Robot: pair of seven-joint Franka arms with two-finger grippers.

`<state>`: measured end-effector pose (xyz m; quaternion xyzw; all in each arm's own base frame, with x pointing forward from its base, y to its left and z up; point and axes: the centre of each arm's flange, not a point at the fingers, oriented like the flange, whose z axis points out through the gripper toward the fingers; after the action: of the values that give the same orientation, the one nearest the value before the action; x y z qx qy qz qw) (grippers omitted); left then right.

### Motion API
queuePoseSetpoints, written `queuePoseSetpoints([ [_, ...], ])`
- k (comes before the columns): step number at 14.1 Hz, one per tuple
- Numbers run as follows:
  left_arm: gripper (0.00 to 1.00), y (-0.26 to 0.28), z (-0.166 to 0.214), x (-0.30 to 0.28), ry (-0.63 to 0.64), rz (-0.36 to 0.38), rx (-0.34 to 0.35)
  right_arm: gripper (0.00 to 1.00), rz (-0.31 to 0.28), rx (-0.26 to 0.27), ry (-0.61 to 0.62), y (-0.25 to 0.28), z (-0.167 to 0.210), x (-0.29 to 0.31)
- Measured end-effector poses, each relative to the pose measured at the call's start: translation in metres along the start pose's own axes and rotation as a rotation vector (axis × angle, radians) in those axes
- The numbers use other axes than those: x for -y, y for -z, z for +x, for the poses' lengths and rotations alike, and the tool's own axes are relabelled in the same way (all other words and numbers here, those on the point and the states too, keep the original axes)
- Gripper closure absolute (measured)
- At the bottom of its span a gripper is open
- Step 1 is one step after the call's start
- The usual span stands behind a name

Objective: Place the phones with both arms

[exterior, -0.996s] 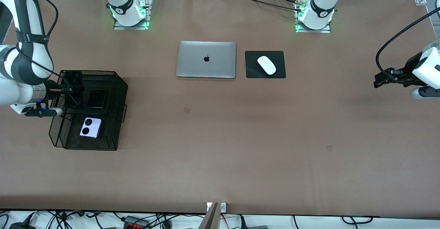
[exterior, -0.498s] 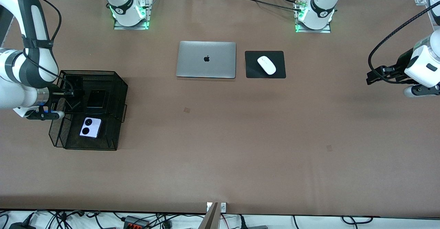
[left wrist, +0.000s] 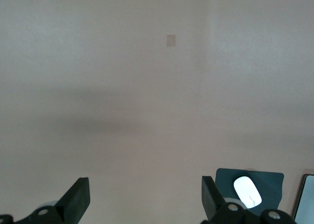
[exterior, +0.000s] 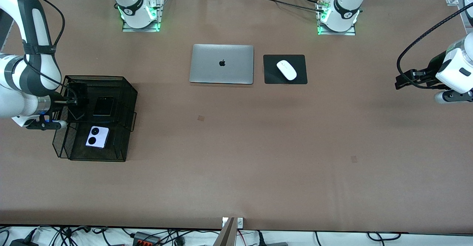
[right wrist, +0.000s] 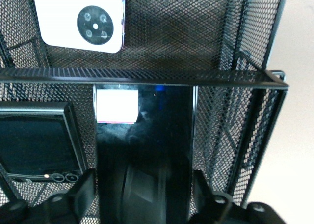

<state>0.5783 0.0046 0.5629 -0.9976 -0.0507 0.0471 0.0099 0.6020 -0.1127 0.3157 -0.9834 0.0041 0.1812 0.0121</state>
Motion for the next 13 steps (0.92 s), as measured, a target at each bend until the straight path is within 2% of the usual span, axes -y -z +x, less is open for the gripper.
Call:
queuePoseSetpoints([
  [1,0.00,0.002,0.000,0.000,0.000,0.000,-0.002,0.01,-0.001,-0.007,0.000,0.003,0.001,0.000],
  [5,0.00,0.009,0.001,0.000,-0.001,0.001,0.003,0.00,-0.008,-0.062,-0.033,0.035,0.001,0.009],
  [9,0.00,0.010,0.002,-0.001,-0.002,-0.006,0.005,0.00,-0.032,-0.199,-0.001,0.121,-0.005,0.038],
  [13,0.00,0.010,0.002,-0.002,-0.001,-0.017,0.006,0.00,-0.044,-0.311,0.018,0.183,-0.013,0.051],
])
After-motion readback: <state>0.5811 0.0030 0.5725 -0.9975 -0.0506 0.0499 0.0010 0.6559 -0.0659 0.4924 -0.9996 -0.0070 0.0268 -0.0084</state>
